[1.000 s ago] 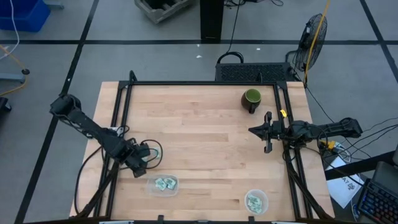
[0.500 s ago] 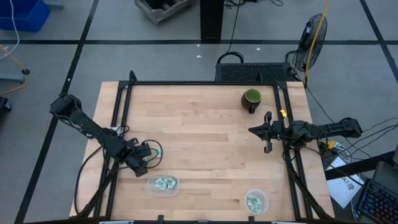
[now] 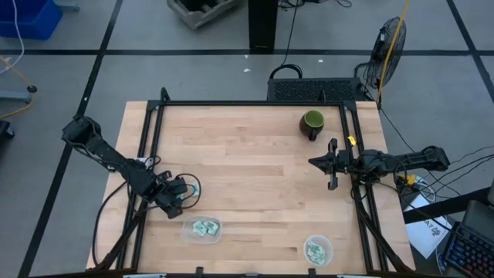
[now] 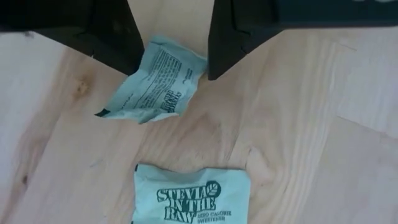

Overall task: Pick and place Stevia / Truvia into bins
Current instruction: Put the stevia packet into the left transparent container

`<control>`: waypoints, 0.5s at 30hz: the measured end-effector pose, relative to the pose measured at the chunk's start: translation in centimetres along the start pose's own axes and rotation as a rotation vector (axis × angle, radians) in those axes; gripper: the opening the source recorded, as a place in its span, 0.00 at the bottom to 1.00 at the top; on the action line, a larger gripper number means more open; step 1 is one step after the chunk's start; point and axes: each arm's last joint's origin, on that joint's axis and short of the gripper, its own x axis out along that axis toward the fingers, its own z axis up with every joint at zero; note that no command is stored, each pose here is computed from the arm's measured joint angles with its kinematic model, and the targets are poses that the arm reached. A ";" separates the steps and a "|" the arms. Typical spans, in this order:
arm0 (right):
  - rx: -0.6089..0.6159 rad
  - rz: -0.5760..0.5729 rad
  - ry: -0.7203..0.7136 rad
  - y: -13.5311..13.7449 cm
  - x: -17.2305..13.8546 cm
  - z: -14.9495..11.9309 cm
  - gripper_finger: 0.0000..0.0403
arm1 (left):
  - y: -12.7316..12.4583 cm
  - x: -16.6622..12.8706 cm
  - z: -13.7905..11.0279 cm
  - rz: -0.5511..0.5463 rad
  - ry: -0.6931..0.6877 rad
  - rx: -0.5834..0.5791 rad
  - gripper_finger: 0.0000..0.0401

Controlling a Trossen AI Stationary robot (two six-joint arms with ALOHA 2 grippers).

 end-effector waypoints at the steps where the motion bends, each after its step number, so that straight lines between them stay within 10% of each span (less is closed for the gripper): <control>1: 0.000 0.000 0.000 0.0 0.0 0.0 0.01 | 0.0 0.0 0.1 -0.003 -0.004 0.001 0.42; 15: 0.000 0.000 0.000 0.0 0.0 0.0 0.01 | 0.0 0.0 1.1 -0.011 -0.043 0.036 0.03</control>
